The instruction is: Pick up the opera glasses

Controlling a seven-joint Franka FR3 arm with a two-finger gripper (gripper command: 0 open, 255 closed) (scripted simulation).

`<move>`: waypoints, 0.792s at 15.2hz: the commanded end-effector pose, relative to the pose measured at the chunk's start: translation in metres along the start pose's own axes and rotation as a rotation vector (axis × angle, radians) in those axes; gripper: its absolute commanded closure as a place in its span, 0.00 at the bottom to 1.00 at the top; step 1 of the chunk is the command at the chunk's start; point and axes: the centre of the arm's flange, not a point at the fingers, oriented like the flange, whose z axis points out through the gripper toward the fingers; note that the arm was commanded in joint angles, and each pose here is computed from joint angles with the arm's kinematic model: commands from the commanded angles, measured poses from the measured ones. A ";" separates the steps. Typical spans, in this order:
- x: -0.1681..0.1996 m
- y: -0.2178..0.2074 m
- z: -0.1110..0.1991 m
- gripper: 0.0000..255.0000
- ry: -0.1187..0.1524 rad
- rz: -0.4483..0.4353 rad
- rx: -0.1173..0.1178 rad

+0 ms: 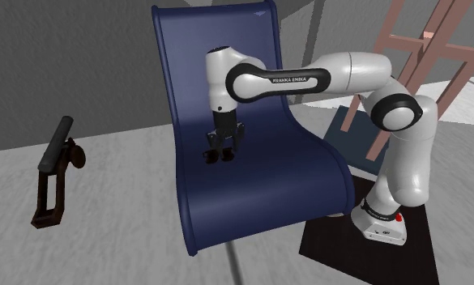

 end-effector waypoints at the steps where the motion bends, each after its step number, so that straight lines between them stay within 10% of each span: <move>1: -0.002 -0.001 -0.010 1.00 0.000 0.000 0.000; 12: -0.015 -0.005 -0.062 1.00 0.000 0.000 0.000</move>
